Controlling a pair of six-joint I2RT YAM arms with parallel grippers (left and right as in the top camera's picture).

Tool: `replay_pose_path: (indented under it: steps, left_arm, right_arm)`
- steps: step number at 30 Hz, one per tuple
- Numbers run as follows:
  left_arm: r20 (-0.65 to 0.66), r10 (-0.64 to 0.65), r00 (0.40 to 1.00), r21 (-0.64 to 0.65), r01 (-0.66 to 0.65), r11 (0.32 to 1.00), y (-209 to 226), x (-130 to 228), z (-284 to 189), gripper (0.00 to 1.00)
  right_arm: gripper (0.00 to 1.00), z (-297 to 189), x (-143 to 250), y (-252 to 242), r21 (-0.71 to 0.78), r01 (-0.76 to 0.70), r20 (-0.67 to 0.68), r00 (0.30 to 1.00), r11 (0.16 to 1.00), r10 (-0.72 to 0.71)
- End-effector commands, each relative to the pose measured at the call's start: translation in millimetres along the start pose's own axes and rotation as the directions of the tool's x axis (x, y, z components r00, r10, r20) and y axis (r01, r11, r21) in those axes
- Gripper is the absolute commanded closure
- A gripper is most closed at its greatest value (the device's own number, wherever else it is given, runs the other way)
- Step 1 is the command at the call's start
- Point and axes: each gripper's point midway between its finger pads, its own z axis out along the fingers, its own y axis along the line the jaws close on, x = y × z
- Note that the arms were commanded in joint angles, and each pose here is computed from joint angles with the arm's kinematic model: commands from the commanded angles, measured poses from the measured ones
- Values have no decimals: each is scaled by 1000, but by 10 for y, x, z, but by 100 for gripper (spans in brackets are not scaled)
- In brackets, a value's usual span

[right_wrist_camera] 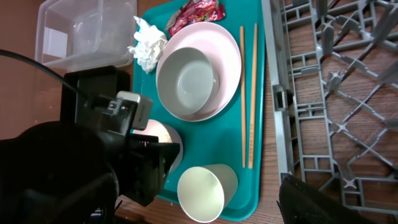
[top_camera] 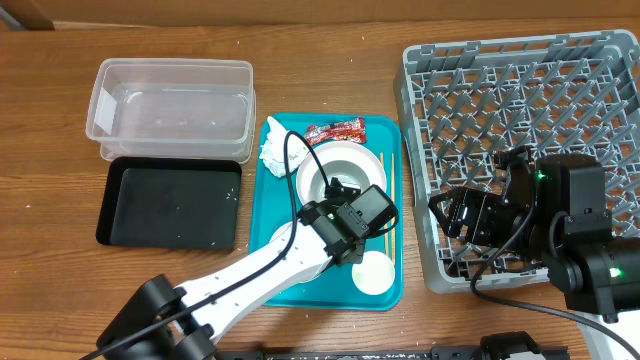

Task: Sort waste into correct bins and load items into the dishwasher
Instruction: 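Reach the left gripper to the pink bowl of rice and grasp its rim, then carry the pink bowl left and tip the rice onto the black tray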

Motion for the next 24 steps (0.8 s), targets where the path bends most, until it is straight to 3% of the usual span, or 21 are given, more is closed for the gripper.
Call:
replay_pose_path:
  steps: [1,10,18,24]
  left_arm:
    - [5,-34,999,-23,35,999,-28,-47,103,62]
    - [-110,-126,986,-17,125,992,92,33,239,61]
    - [-133,-25,991,43,31,999,76,-4,264,73]
    - [-166,11,986,22,-8,1000,107,72,338,77]
  right_arm:
    - [14,-71,-61,31,1,18,32,999,1000,-18]
    - [14,-73,-53,-63,53,9,35,999,999,-11]
    - [14,-73,-48,-74,58,8,33,999,998,-10]
    - [15,-76,-58,-102,75,7,39,999,997,-10]
